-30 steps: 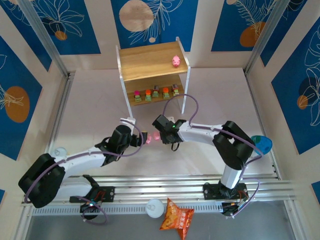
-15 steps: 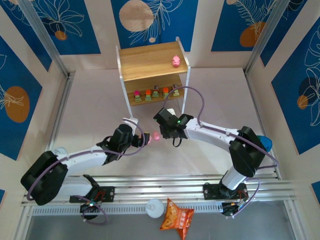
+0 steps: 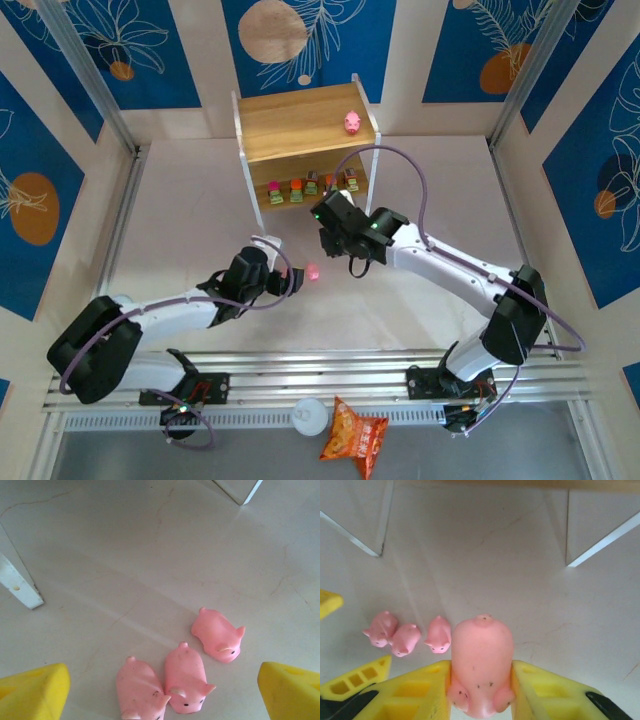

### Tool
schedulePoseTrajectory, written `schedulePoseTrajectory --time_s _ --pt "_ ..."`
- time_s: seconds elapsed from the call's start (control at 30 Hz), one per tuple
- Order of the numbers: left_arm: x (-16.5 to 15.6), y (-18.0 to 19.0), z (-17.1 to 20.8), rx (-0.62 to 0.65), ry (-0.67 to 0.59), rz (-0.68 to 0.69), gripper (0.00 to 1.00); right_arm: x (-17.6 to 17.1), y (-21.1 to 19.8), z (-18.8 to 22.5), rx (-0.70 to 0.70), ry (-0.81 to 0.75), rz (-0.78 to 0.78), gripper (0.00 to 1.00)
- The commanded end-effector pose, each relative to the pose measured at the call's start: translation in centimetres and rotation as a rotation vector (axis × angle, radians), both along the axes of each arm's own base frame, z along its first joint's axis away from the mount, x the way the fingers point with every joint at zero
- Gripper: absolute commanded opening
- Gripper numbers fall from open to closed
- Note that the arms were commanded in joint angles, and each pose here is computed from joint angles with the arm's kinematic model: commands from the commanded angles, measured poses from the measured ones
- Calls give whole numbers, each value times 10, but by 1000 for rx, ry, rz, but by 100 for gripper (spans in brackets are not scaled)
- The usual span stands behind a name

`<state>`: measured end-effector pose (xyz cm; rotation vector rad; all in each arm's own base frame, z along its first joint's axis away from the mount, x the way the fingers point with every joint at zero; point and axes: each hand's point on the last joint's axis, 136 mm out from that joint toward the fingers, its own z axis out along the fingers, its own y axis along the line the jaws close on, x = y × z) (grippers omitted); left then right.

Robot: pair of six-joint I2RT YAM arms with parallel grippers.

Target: Place and organize the plastic toys onto the shelf

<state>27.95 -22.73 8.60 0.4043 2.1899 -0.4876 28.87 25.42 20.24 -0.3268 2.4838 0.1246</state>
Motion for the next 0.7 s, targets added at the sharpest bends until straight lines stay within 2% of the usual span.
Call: schedulePoseTrajectory --time_s 0.0,0.67 --pt "4 -13 12 -38 -19 -37 96 0 -11 34 -10 -51 11 33" --pt "5 -13 9 -20 -11 -43 96 22 -30 134 20 -214 20 33"
